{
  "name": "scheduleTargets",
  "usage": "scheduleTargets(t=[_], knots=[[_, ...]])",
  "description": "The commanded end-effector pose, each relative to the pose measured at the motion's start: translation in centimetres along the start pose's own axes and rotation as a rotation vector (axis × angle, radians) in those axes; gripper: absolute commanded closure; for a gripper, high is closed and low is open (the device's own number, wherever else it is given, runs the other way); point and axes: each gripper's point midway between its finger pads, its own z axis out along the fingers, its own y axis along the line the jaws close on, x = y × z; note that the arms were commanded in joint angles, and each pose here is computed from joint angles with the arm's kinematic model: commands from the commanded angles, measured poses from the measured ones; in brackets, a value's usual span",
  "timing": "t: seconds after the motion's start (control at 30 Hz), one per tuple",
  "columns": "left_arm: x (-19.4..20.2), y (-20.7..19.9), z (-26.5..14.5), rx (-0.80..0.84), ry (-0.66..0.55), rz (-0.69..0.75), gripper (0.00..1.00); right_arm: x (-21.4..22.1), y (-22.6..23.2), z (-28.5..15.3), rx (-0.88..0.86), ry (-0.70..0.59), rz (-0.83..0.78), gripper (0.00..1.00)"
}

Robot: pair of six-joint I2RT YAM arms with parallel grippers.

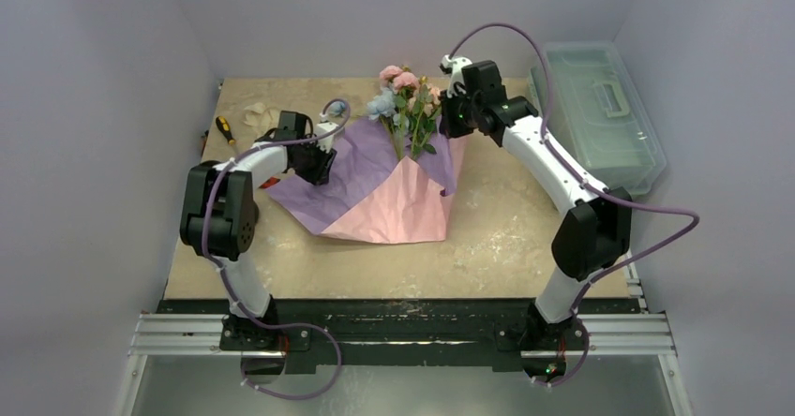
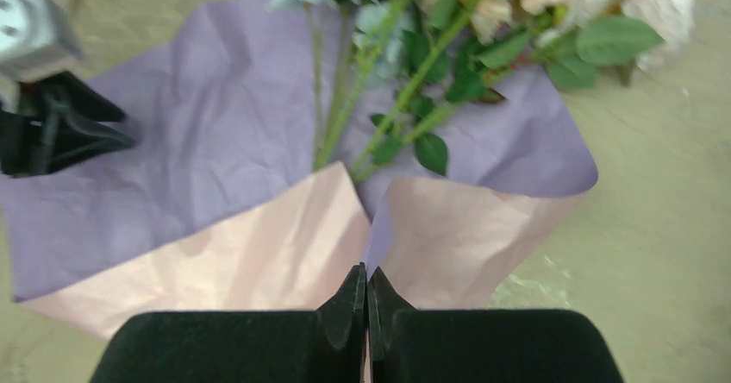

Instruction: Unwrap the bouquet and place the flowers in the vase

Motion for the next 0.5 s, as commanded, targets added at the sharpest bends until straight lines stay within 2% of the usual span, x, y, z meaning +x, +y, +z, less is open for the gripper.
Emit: scheduleTargets(t=[0.0, 0.33, 0.4, 0.47], knots=[[-0.6, 0.9, 0.6, -0.030, -0.009, 0.019, 0.65, 3.4, -4.5, -2.3, 0.125, 0.099, -0.068, 1.00], [-0.5, 0.9, 1.1, -0.026, -0.005, 0.009, 0.66, 9.4, -11.4, -5.5, 0.310, 0.243, -0.149, 1.00], [-0.8, 0.8, 1.0, -0.021, -0.012, 0.011, 0.65, 10.3, -12.3, -5.6, 0.332, 0.270, -0.155, 0.92], [-1.2, 0.7, 0.8, -0.015, -0.023, 0.014, 0.65, 11.0, -13.1, -5.6, 0.342, 0.295, -0.153, 0.78]])
